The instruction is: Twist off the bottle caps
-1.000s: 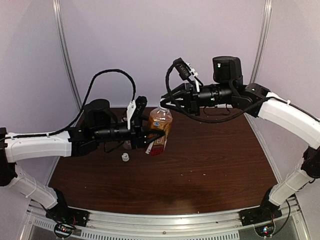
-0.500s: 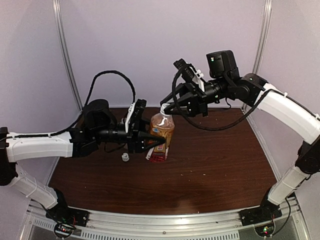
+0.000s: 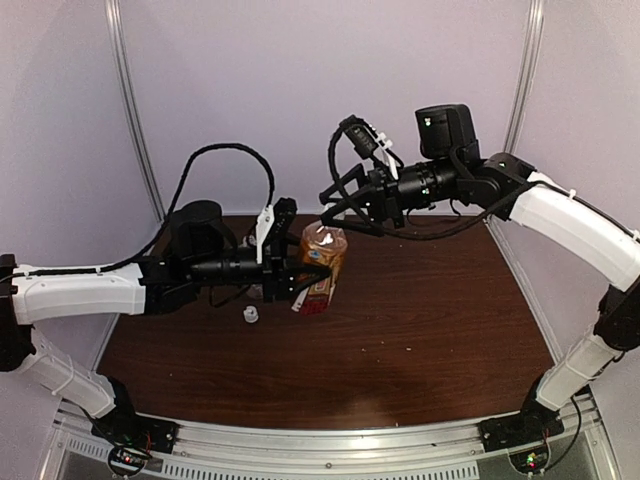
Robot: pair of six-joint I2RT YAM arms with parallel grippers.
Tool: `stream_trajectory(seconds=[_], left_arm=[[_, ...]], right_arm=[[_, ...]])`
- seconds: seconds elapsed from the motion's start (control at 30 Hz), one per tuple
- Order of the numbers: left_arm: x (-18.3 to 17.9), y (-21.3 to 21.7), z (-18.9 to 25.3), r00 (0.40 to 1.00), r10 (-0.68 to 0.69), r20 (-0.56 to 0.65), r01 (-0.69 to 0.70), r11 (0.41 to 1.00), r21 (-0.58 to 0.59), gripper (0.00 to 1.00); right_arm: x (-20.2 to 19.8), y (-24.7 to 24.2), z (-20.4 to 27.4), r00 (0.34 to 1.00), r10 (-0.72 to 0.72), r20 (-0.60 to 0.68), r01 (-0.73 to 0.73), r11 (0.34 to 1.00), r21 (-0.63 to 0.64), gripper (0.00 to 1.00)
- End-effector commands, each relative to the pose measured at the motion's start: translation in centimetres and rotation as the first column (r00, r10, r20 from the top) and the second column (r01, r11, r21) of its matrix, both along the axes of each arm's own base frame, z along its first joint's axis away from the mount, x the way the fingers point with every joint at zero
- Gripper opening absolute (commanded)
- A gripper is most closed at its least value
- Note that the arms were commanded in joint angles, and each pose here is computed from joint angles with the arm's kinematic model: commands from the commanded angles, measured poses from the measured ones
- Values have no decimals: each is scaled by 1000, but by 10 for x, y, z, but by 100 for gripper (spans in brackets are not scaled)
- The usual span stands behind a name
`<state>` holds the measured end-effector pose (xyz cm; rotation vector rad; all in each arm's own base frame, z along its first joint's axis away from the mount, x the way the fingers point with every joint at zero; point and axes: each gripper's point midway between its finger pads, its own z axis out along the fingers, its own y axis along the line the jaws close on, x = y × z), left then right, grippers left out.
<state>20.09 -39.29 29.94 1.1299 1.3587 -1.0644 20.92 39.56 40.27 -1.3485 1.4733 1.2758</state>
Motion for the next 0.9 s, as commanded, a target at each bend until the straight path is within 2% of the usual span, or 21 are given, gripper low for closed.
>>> stream_trajectory(seconds=[0.0, 0.2, 0.33, 0.5, 0.63, 0.87], left_arm=[[13, 1, 14, 996, 79, 49, -79, 997, -14, 18], [22, 3, 9, 991, 129, 44, -129, 992, 6, 18], [28, 6, 7, 985, 167, 44, -168, 986, 14, 18], [39, 11, 5, 971, 238, 41, -239, 971, 26, 18], [43, 14, 5, 964, 263, 42, -265, 964, 32, 18], [45, 16, 5, 959, 279, 44, -281, 959, 36, 18]], right_arm=[[22, -10, 31, 975, -211, -71, 215, 975, 55, 76], [57, -20, 25, 873, -457, -171, 468, 883, 27, 80], [66, -24, 17, 818, -529, -226, 546, 838, 15, 80], [65, -18, 3, 786, -564, -253, 579, 815, -18, 81], [63, -10, -6, 790, -556, -261, 568, 823, -35, 81], [63, -3, -14, 794, -548, -264, 556, 830, -50, 74]])
